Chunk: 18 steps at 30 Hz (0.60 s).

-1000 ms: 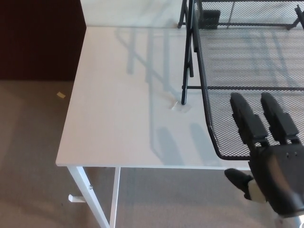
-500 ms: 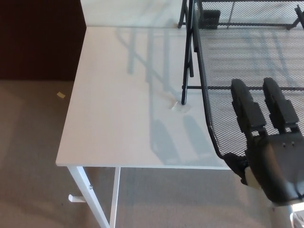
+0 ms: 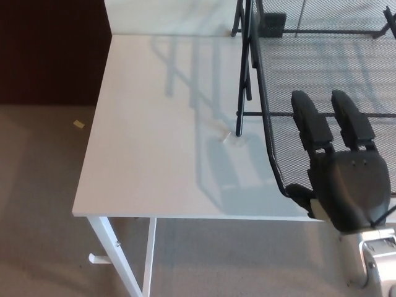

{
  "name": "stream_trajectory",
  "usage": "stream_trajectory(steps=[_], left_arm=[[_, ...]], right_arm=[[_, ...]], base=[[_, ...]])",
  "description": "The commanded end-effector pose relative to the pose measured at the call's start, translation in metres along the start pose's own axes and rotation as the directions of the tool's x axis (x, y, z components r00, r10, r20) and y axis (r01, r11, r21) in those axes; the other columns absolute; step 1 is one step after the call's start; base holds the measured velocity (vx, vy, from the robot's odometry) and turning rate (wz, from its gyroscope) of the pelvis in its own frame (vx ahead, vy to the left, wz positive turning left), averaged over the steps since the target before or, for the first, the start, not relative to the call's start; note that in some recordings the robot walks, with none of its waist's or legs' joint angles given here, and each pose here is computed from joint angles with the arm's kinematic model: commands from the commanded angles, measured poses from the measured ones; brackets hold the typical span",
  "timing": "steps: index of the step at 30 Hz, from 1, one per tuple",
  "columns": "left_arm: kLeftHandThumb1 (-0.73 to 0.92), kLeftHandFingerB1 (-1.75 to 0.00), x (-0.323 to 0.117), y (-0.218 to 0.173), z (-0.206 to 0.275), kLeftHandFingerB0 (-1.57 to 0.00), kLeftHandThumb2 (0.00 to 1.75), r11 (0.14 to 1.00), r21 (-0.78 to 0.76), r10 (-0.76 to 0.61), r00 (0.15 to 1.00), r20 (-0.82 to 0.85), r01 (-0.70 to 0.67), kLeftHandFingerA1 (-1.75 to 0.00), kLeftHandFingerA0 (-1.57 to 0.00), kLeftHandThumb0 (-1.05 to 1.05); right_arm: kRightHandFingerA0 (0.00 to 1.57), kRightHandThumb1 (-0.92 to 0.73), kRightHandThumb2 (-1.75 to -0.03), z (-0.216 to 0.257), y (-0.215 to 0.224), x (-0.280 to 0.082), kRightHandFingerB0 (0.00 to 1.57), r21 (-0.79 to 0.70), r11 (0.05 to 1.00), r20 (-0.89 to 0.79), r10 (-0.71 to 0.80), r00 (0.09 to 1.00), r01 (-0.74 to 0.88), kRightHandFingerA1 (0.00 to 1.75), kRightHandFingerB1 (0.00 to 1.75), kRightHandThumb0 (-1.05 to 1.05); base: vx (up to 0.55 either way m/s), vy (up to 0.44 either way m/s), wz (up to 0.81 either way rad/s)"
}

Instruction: The robot walk towards a table in front and then pushes a layer of a file tray back to its original position using its right hand

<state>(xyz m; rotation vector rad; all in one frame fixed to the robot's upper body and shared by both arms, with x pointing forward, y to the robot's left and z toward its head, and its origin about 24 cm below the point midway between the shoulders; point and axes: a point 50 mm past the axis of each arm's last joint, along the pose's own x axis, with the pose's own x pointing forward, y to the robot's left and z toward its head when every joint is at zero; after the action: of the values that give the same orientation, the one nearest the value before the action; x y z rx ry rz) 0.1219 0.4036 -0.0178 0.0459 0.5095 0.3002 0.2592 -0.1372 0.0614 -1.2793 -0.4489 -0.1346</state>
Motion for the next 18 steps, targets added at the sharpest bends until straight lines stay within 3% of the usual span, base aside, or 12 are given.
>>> stream_trajectory(steps=[1, 4, 5, 7, 9, 18], left_arm=[[0.42, -0.48, 0.0, 0.002, 0.0, -0.61, 0.56, 1.0, -0.011, 0.005, 1.0, -0.016, -0.005, -0.5, -0.58, -0.17], [0.42, -0.48, 0.0, 0.002, 0.0, -0.61, 0.56, 1.0, -0.011, 0.004, 1.0, -0.014, -0.004, -0.5, -0.58, -0.17], [0.43, -0.47, 0.0, 0.002, 0.001, -0.6, 0.55, 1.0, -0.015, 0.003, 1.0, -0.011, -0.003, -0.5, -0.58, -0.15], [0.43, -0.47, 0.0, 0.001, 0.002, -0.6, 0.55, 1.0, -0.017, 0.003, 1.0, -0.01, -0.003, -0.5, -0.58, -0.15], [0.44, -0.46, 0.001, 0.002, 0.002, -0.61, 0.54, 1.0, -0.012, 0.002, 1.0, -0.015, -0.002, -0.48, -0.6, -0.11], [0.46, -0.46, 0.0, 0.002, 0.0, -0.58, 0.55, 1.0, 0.0, -0.005, 1.0, -0.023, 0.005, -0.47, -0.55, -0.12]], right_arm=[[0.0, -0.29, -0.65, -0.009, 0.004, 0.006, 0.0, -0.035, 0.999, -0.03, -0.01, 1.0, 0.009, 0.14, 0.02, -0.53], [0.0, -0.29, -0.65, -0.009, 0.003, 0.008, 0.0, -0.036, 0.999, -0.027, -0.013, 1.0, 0.012, 0.14, 0.02, -0.53], [0.0, -0.42, -0.53, -0.008, 0.002, 0.011, 0.0, -0.033, 0.999, -0.019, -0.018, 1.0, 0.017, 0.12, 0.19, -0.45], [0.0, -0.42, -0.53, -0.007, 0.002, 0.013, 0.0, -0.032, 0.999, -0.016, -0.021, 1.0, 0.02, 0.12, 0.19, -0.45], [0.0, -0.28, -0.67, -0.005, -0.002, 0.02, 0.0, -0.033, 0.999, -0.004, -0.036, 0.999, 0.036, 0.16, 0.1, -0.52], [0.0, -0.29, -0.68, -0.008, -0.004, 0.038, 0.0, -0.05, 0.998, -0.012, -0.039, 0.999, 0.039, 0.18, 0.12, -0.53]], base=[[0.0, 0.0, 0.0], [0.0, 0.0, 0.0], [0.0, 0.0, 0.0], [0.0, 0.0, 0.0], [0.0, 0.0, 0.0], [0.0, 0.0, 0.0]])
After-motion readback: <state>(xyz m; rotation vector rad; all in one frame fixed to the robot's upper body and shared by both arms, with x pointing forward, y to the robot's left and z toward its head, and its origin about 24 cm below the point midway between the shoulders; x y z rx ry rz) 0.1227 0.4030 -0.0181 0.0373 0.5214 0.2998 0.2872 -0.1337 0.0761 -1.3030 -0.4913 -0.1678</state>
